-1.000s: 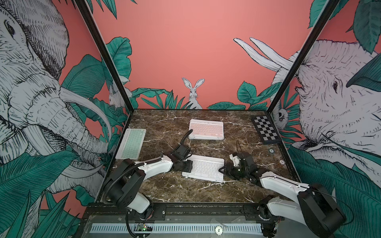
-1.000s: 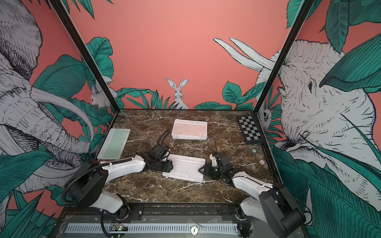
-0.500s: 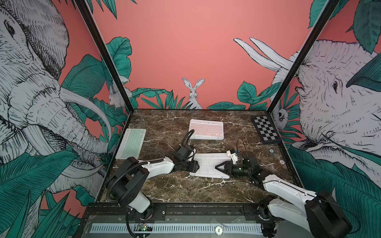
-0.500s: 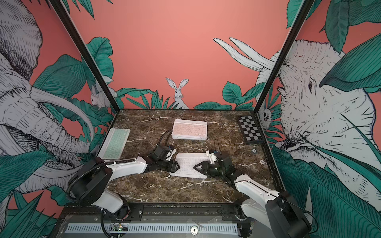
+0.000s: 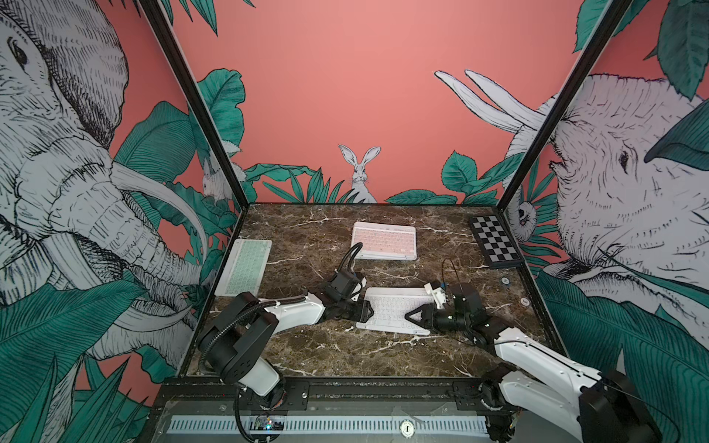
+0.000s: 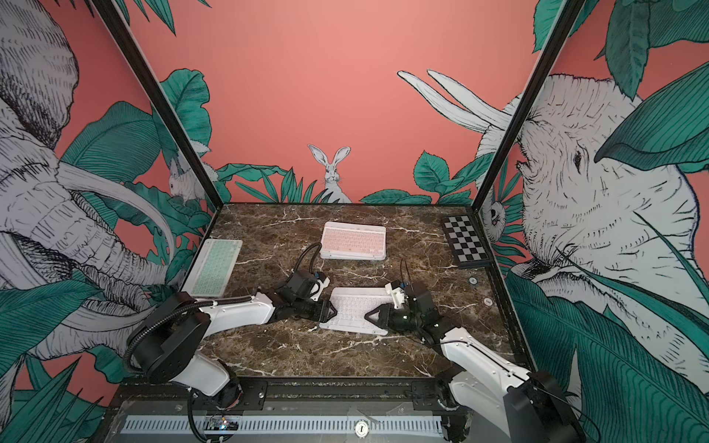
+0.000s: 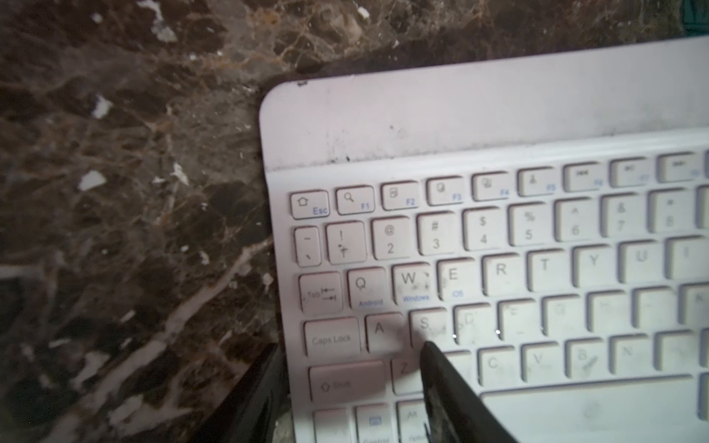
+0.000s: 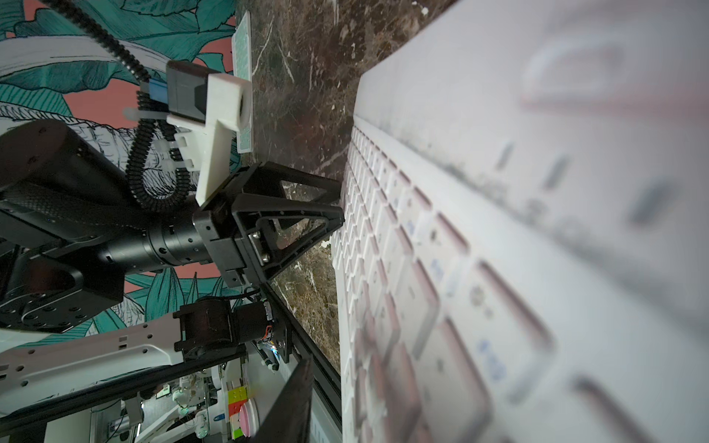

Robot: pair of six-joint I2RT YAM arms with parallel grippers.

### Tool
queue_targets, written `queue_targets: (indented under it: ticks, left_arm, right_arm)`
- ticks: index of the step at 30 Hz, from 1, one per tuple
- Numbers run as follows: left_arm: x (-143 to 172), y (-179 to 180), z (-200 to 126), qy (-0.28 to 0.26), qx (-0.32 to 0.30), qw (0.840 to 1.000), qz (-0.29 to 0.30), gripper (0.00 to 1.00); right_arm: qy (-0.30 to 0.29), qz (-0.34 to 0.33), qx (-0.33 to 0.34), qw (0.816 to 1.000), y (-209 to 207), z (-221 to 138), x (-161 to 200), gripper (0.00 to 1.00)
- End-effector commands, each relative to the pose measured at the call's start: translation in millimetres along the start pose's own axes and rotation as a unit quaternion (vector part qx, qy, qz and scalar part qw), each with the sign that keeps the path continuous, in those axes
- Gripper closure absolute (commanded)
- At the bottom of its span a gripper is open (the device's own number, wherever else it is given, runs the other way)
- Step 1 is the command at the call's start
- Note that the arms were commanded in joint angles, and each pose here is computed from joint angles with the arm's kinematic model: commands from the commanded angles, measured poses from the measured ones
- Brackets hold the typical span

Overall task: Stack the numeric keypads
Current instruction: Pick up the numeric keypad from the center of the board.

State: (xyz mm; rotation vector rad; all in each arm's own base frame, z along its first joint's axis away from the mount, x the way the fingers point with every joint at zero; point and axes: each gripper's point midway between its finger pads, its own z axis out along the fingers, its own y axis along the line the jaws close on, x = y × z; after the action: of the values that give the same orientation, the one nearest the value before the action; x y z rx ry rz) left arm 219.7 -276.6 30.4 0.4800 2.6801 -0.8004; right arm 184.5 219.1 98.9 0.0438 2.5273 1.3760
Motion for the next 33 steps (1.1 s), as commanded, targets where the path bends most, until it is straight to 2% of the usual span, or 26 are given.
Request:
queue_targets:
  ticks: [1, 5, 9, 12, 17, 21, 27, 33]
  left_arm:
    - [56.6, 32.2, 6.3, 0.091, -0.062, 0.993, -0.034, 0.41]
    - [53.3, 34.4, 7.0, 0.087, -0.07, 0.993, -0.035, 0.4]
    - [49.0, 35.4, 5.7, 0.079, -0.077, 0.993, -0.036, 0.41]
    - [40.2, 34.4, 1.5, 0.063, -0.084, 0.994, -0.032, 0.41]
    - [17.4, 35.0, -14.8, 0.024, -0.108, 0.993, -0.036, 0.41]
    - [-14.0, 36.5, -44.2, -0.022, -0.117, 0.991, -0.058, 0.4]
    - [-67.9, 48.0, -115.2, -0.103, -0.14, 0.981, -0.086, 0.37]
    - [-97.0, 53.5, -152.4, -0.111, -0.149, 0.977, -0.1, 0.36]
  right_arm:
    - [-0.02, -0.024, 0.004, 0.999, 6.2, -8.1, -9.6, 0.65]
    - [-0.023, -0.017, 0.013, 1.0, 0.4, -13.0, -9.6, 0.59]
    - [-0.03, -0.014, 0.011, 0.999, 0.8, -17.3, -11.2, 0.65]
    - [-0.032, -0.008, 0.005, 0.999, 1.6, -20.4, -11.4, 0.74]
    - [-0.026, 0.004, -0.016, 1.0, 8.2, -24.5, -13.4, 0.99]
    - [-0.025, -0.002, -0.034, 0.999, 25.6, -30.1, -20.5, 1.0]
    - [-0.027, -0.03, -0.079, 0.996, 74.4, -41.6, -43.5, 1.0]
    - [-0.042, -0.067, -0.12, 0.99, 121.3, -47.2, -81.2, 1.0]
